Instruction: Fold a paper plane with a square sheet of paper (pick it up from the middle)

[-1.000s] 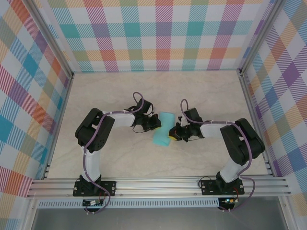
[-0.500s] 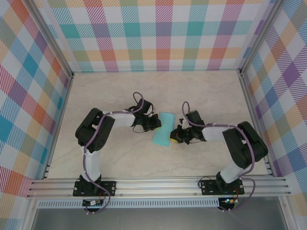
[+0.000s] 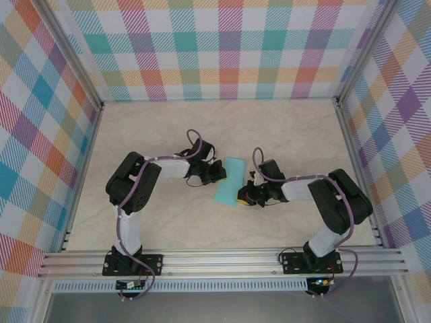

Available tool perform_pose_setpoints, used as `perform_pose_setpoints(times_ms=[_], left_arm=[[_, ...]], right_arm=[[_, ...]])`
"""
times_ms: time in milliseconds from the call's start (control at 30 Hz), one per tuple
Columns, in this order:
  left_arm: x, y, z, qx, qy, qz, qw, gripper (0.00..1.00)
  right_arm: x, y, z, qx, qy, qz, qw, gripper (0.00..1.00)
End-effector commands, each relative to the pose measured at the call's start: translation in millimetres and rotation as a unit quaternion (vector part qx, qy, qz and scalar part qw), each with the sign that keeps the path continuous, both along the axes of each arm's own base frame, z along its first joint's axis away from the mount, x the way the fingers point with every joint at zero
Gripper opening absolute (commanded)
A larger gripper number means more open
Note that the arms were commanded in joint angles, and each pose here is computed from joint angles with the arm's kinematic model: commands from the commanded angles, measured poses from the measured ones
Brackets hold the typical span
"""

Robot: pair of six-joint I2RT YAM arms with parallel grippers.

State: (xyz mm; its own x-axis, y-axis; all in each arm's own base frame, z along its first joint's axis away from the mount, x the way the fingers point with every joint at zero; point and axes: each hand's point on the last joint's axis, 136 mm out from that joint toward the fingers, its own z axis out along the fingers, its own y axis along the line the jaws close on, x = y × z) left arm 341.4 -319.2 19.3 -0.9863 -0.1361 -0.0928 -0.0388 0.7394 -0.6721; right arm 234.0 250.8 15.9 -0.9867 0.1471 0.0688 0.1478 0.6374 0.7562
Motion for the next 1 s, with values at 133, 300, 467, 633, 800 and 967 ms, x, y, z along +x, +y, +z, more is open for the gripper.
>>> perform_pose_setpoints(times_ms=[133,300,467,633,800,967], left_arm=[[-40,29,-66,0.091,0.074,-0.005,0.993,0.00],[-39,28,-66,0.091,0.074,-0.005,0.993,0.00],[-39,28,-66,0.090,0.075,-0.005,0.993,0.00],[-40,29,-66,0.092,0.076,-0.006,0.993,0.00],[-40,28,-66,0.092,0.075,-0.006,0.993,0.00],[-40,29,-65,0.093,0.075,-0.007,0.993,0.00]], right_arm=[[-2,6,20,0.011,-0.016,0.013,1.000,0.07],[-7,14,24,0.010,-0.018,0.023,1.000,0.07],[-16,7,-1,-0.024,0.008,0.019,1.000,0.07],[-23,0,-14,-0.045,0.025,0.019,0.998,0.06],[-16,5,8,-0.031,0.001,0.019,0.999,0.07],[-13,15,23,-0.001,-0.007,0.026,1.000,0.08]])
